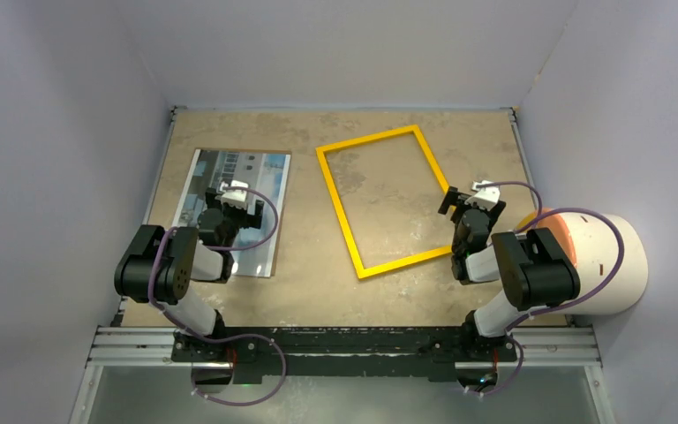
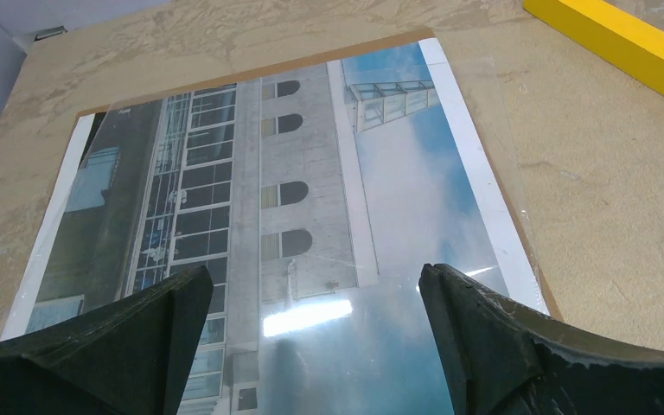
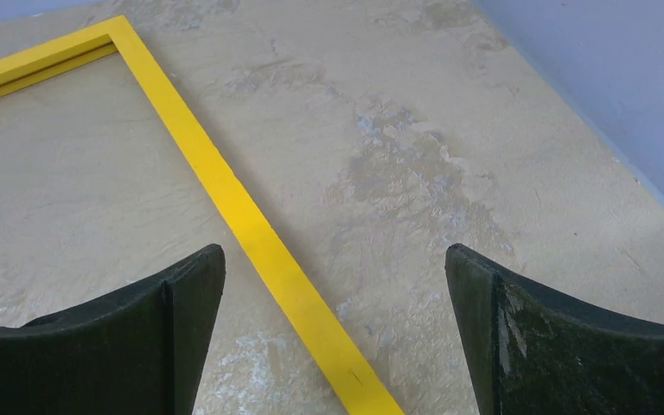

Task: Put the photo into the frame
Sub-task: Turn over the photo frame at the center of the board.

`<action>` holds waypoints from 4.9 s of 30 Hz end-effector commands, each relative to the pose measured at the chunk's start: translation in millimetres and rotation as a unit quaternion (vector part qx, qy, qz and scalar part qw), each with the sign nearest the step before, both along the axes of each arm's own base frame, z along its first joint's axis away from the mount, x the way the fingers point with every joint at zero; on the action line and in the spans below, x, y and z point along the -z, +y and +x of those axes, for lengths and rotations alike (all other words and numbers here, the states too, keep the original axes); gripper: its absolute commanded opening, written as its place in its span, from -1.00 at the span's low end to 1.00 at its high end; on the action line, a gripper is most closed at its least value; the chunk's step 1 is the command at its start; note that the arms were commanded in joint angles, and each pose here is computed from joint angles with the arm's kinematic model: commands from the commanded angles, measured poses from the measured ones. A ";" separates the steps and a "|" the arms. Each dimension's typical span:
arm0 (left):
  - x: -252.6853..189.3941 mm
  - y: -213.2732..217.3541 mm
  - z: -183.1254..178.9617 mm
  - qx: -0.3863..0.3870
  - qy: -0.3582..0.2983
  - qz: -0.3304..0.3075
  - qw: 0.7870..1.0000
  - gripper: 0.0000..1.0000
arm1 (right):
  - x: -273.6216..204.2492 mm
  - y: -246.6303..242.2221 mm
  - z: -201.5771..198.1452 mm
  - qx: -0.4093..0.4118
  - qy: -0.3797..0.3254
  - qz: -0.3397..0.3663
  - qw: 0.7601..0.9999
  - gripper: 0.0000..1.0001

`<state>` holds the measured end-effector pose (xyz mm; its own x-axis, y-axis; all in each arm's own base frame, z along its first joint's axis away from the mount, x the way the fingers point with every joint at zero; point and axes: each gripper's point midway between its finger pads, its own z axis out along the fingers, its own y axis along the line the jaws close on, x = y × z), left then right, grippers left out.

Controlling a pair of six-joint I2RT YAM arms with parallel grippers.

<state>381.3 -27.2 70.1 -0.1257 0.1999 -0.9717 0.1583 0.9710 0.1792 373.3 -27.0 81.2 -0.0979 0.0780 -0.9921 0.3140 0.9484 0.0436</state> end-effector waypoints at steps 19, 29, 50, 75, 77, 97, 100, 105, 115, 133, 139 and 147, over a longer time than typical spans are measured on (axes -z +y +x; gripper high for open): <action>-29.3 6.7 35.9 -0.005 0.027 -0.023 0.999 1.00 | -25.8 2.6 4.1 -0.001 -0.028 -0.012 1.000 0.98; -57.0 21.0 90.3 0.012 0.196 0.002 0.981 0.90 | -47.8 23.9 60.6 0.104 0.136 0.233 0.957 0.98; -59.9 12.2 55.0 0.083 0.352 -0.075 0.929 0.86 | 7.0 324.0 28.2 -0.297 0.362 0.030 0.883 0.98; -66.1 -6.7 32.4 0.118 0.369 -0.079 0.918 1.00 | 67.0 337.7 -8.2 -0.272 0.414 -0.025 0.868 -0.04; -69.3 -7.7 31.8 0.121 0.367 -0.079 0.919 1.00 | 70.7 339.4 -9.0 -0.271 0.419 -0.021 0.866 -0.11; -74.6 -16.2 26.8 0.143 0.387 -0.098 0.906 1.00 | -127.3 447.8 5.8 -0.329 0.302 0.218 0.868 -1.00; -84.8 -17.8 27.6 0.145 0.382 -0.102 0.907 1.00 | -172.4 468.0 -4.1 -0.364 0.290 0.284 0.838 -1.00; -95.4 -12.3 35.3 0.124 0.372 -0.107 0.914 1.00 | -243.4 489.8 -16.5 -0.423 0.251 0.368 0.789 -1.00; -123.1 -21.6 32.2 0.146 0.352 -0.125 0.916 1.00 | -327.8 490.8 -28.5 -0.467 0.187 0.488 0.713 -1.00; -196.0 -31.4 40.6 0.173 0.277 -0.190 0.926 1.00 | -320.0 443.6 -17.9 -0.487 0.196 0.653 0.546 -1.00; -221.1 -53.0 47.2 0.199 0.254 -0.202 0.925 1.00 | -302.5 422.8 -20.1 -0.486 0.203 0.650 0.548 -1.00; -265.9 -124.5 58.3 0.258 0.209 -0.160 0.930 1.00 | -284.6 398.7 -24.3 -0.491 0.220 0.634 0.555 -0.13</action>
